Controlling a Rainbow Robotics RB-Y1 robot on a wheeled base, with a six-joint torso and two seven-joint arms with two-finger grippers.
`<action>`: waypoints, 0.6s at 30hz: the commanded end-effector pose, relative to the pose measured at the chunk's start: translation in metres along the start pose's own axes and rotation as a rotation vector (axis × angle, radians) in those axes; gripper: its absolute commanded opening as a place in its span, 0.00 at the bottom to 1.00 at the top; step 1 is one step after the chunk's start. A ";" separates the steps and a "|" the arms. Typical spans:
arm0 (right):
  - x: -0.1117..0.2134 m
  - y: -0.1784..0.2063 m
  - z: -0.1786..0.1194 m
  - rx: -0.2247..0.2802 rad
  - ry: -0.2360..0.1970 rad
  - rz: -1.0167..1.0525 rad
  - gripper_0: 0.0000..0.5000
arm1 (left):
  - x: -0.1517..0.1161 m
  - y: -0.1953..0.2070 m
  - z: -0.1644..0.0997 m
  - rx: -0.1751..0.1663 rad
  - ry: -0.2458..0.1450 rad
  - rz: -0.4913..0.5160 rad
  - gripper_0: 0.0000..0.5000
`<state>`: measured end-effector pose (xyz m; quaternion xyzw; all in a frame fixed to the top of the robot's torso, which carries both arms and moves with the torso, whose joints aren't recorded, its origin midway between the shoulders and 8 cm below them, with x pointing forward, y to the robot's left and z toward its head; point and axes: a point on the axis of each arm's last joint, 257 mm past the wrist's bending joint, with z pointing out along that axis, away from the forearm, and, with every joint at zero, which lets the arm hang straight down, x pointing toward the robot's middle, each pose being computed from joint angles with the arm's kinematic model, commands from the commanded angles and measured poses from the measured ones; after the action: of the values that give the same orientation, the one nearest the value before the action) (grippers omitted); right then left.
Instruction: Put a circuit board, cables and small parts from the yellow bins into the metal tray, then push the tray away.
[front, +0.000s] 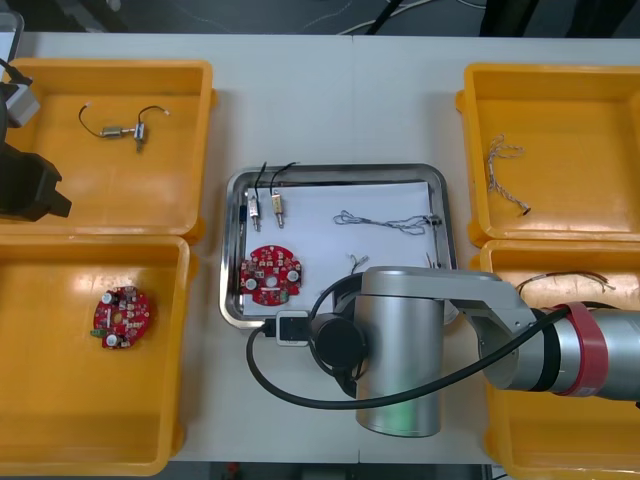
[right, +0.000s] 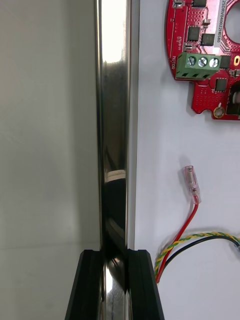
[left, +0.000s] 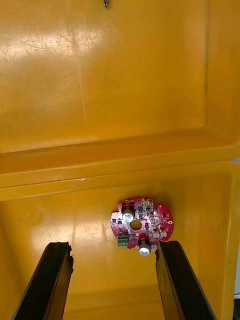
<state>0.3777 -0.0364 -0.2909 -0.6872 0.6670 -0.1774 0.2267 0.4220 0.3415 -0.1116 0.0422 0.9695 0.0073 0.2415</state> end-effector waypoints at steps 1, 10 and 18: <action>-0.004 -0.037 -0.013 0.040 -0.020 0.070 0.00 | 0.001 0.000 -0.005 0.006 -0.018 -0.066 1.00; -0.004 -0.061 -0.012 0.063 -0.008 0.073 0.00 | 0.001 0.000 -0.005 0.006 -0.018 -0.066 1.00; -0.010 -0.085 -0.006 0.101 -0.031 0.076 0.00 | 0.001 0.000 -0.005 0.006 -0.018 -0.066 1.00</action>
<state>0.4210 -0.0302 -0.2685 -0.6717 0.6743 -0.1839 0.2454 0.4219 0.3415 -0.1117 0.0422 0.9695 0.0073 0.2415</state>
